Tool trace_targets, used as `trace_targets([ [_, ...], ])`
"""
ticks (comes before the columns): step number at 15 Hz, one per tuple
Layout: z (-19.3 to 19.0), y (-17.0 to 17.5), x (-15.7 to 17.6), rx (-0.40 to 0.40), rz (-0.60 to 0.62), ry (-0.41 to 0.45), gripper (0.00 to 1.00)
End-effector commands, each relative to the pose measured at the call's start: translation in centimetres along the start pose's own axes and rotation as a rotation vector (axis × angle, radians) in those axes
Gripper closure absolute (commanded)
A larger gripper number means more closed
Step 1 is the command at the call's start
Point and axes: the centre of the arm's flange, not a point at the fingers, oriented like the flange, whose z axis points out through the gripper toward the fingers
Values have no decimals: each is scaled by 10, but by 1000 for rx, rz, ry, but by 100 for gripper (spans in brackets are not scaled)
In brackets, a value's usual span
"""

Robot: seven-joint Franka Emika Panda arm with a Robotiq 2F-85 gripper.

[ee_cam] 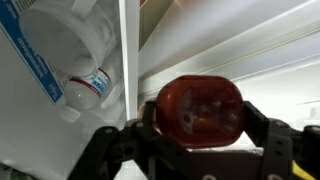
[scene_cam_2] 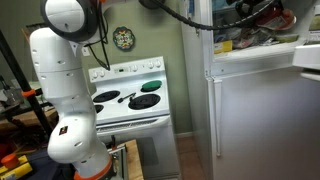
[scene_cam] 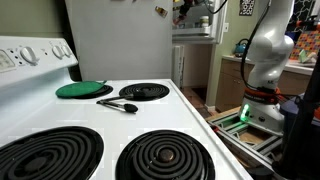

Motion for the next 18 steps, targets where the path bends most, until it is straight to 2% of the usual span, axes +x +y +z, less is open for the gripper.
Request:
trace_targets([
  [1,-24,-13,-14,17,16,-45,41],
  [4,-33,-12,-14,48,14,-78,41],
  [6,-39,-11,-11,41,7,-98,41],
  [7,-25,-7,-11,52,5,-69,16],
  [17,-30,-8,-11,48,1,-77,16],
  [18,-30,-8,-11,48,1,-77,41],
])
